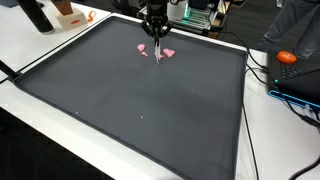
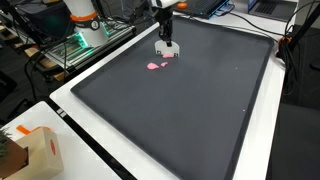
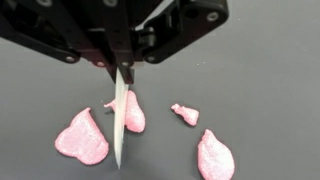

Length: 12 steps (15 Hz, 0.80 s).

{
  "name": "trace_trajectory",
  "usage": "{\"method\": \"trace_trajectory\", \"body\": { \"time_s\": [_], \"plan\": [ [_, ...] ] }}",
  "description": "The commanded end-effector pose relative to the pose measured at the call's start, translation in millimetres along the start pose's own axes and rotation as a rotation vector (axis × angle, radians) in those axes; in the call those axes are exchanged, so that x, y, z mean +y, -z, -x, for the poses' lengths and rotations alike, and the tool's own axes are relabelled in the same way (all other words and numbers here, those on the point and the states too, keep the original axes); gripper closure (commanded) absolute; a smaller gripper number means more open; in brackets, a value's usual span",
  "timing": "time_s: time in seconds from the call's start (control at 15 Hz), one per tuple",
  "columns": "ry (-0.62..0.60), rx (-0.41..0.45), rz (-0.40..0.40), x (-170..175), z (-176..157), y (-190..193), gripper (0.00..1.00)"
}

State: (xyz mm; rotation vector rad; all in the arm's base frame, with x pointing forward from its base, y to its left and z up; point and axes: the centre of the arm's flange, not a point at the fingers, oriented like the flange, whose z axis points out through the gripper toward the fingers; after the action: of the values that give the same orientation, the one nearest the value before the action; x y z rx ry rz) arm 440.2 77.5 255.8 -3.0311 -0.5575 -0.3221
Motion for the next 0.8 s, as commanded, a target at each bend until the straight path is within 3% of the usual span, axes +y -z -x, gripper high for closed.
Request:
{"method": "trace_trajectory", "body": {
  "time_s": [0.0,0.2,0.73],
  "plan": [
    [0.015,-0.088,-0.020,2.0,29.5,-18.5,0.99],
    [0.020,-0.093,-0.032,2.6,31.5,-20.0,0.99],
    [0.118,-0.005,-0.035,-13.8,-7.6,-24.8,0.99]
  ]
}}
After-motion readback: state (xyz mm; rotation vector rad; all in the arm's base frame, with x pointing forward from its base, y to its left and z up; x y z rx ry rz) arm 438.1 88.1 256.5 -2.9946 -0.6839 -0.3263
